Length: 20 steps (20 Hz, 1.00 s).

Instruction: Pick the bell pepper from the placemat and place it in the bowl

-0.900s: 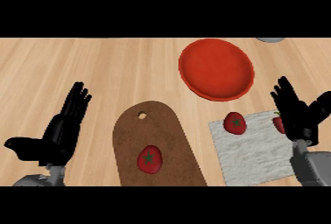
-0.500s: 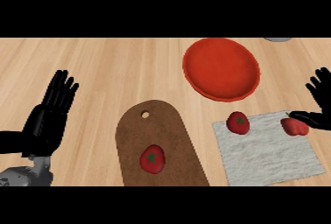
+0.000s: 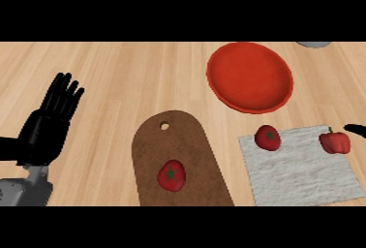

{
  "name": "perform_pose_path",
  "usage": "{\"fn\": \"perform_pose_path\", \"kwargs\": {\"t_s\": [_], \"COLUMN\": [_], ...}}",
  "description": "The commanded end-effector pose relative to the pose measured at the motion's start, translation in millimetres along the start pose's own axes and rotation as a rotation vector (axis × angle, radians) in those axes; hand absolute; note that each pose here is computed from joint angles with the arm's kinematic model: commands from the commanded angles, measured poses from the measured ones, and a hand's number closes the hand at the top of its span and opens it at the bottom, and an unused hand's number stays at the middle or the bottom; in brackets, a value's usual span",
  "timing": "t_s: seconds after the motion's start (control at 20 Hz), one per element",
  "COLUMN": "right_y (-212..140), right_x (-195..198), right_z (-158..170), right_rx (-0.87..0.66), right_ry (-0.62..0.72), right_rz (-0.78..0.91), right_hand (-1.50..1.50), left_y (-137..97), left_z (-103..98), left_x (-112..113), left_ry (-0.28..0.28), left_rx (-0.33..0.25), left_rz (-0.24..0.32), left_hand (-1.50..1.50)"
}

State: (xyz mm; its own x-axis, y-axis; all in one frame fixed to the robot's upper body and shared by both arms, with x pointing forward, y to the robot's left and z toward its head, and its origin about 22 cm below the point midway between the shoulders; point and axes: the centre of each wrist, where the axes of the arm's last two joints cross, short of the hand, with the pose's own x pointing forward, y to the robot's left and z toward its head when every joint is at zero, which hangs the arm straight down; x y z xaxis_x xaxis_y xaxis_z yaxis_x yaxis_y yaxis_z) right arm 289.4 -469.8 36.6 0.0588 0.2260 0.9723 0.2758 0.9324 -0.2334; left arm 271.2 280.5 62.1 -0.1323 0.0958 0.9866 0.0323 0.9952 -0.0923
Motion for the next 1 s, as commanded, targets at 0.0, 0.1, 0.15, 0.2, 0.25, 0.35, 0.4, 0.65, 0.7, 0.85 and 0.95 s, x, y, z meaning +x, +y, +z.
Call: {"fn": "perform_pose_path", "kwargs": {"t_s": [0.0, 0.1, 0.15, 0.2, 0.25, 0.35, 0.4, 0.65, 0.7, 0.85, 0.95], "right_y": [-49, -55, -43, -58, -52, -54, -54, -49, -37, -19, -3], "right_x": [41, 51, 51, 66, 60, 76, 80, 132, 138, 128, 120], "right_z": [-16, -16, -21, -22, -18, -22, -22, -50, -58, -68, -76], "right_rx": [0.054, 0.174, 0.257, 0.314, 0.417, 0.568, 0.651, 0.827, 0.849, 0.869, 0.837], "right_ry": [0.011, 0.111, 0.159, 0.199, 0.260, 0.350, 0.391, 0.406, 0.399, 0.433, 0.435], "right_rz": [0.188, 0.314, 0.368, 0.424, 0.512, 0.611, 0.651, 0.652, 0.647, 0.654, 0.639], "right_hand": [-1.50, -1.50, -1.50, -1.50, -1.50, -1.50, -1.50, -1.50, -1.50, -1.50, -1.50], "left_y": [-4, -5, 5, -5, -3, -3, -4, -7, -6, 12, 17], "left_z": [0, -4, -5, -9, -6, -8, -8, -6, -14, -7, -1], "left_x": [-4, 2, 4, 2, 7, 9, 10, -2, 3, -10, 4], "left_ry": [0.000, -0.001, 0.005, -0.010, -0.005, -0.019, 0.003, -0.007, 0.009, -0.004, -0.010], "left_rx": [-0.012, -0.034, -0.037, -0.030, -0.050, -0.040, -0.078, -0.052, -0.034, -0.002, 0.008], "left_rz": [-0.003, -0.012, -0.001, 0.024, -0.002, -0.003, 0.008, 0.020, 0.005, 0.005, 0.002], "left_hand": [0.00, 0.00, 0.00, 0.00, 0.00, 0.00, 0.00, 0.00, 0.00, 0.00, 0.00]}}
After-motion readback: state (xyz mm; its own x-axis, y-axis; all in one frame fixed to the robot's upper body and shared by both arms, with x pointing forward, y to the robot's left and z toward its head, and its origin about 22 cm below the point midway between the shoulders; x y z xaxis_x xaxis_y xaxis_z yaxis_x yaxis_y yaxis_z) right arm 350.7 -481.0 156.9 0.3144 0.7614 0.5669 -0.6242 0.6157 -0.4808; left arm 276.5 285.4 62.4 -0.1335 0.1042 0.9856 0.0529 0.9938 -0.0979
